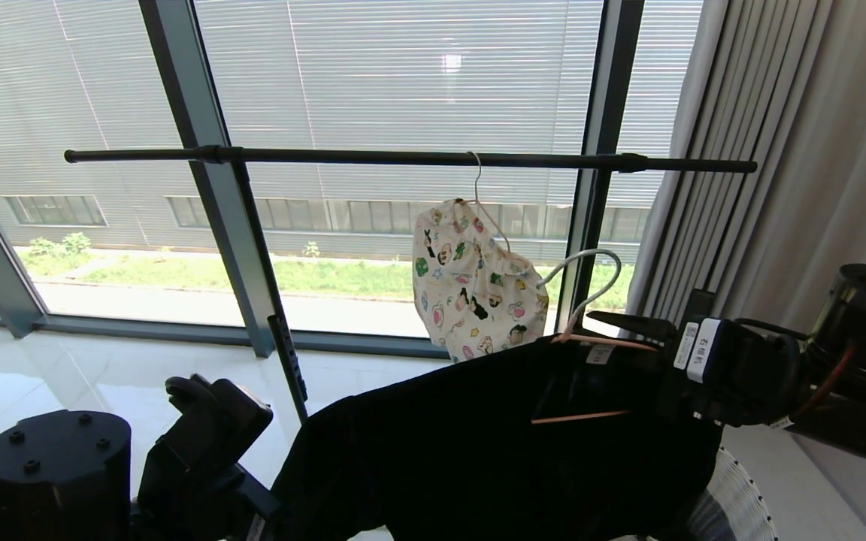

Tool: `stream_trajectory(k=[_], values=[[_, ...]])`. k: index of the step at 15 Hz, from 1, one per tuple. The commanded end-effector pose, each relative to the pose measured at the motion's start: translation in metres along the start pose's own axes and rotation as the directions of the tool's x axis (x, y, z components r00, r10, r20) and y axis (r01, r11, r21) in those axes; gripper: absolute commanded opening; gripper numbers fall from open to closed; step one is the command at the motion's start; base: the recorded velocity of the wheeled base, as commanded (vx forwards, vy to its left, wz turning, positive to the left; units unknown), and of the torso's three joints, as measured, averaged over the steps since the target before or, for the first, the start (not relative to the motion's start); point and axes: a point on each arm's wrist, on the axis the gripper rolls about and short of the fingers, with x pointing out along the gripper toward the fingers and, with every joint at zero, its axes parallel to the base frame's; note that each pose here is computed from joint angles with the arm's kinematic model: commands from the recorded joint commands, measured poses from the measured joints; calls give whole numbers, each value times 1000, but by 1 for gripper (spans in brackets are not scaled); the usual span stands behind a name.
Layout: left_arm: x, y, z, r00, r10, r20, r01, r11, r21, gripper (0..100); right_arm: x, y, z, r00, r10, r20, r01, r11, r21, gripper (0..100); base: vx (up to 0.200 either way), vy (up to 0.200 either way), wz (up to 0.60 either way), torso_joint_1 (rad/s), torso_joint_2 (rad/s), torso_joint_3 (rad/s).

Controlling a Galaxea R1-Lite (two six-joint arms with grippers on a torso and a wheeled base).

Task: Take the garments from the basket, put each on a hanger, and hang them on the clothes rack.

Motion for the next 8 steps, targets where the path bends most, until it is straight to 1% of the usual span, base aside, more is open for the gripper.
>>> stream_trajectory(k=[1, 2, 3, 5, 6, 8], values=[[6, 2, -2, 1000, -13, -20, 12, 1000, -8, 100, -5, -3, 7, 1000, -16, 19, 16, 1000, -13, 0, 0, 0, 0, 0, 0, 0], [6, 2, -1, 1000, -21, -14, 20, 1000, -8, 100, -6, -3, 9, 1000, -16, 24, 17, 1000, -15, 0, 0, 0, 0, 0, 0, 0], [6, 3, -1, 1000, -20, -13, 20, 1000, -8, 0, -8, -3, 11, 999, -19, 29, 20, 1000, -18, 0, 0, 0, 0, 0, 0, 0], [6, 3, -2, 1000, -15, -19, 15, 1000, -11, 0, -10, -1, 11, 1000, -17, 25, 18, 1000, -14, 0, 0, 0, 0, 0, 0, 0], [7, 7, -5, 999, 7, -33, -8, 1000, -20, 0, -11, 0, 10, 1000, -13, 20, 14, 1000, -11, 0, 0, 0, 0, 0, 0, 0], [7, 26, -15, 990, 106, -89, -112, 992, -60, 0, -13, 1, 9, 1000, -19, 10, 19, 1000, -8, 0, 0, 0, 0, 0, 0, 0]])
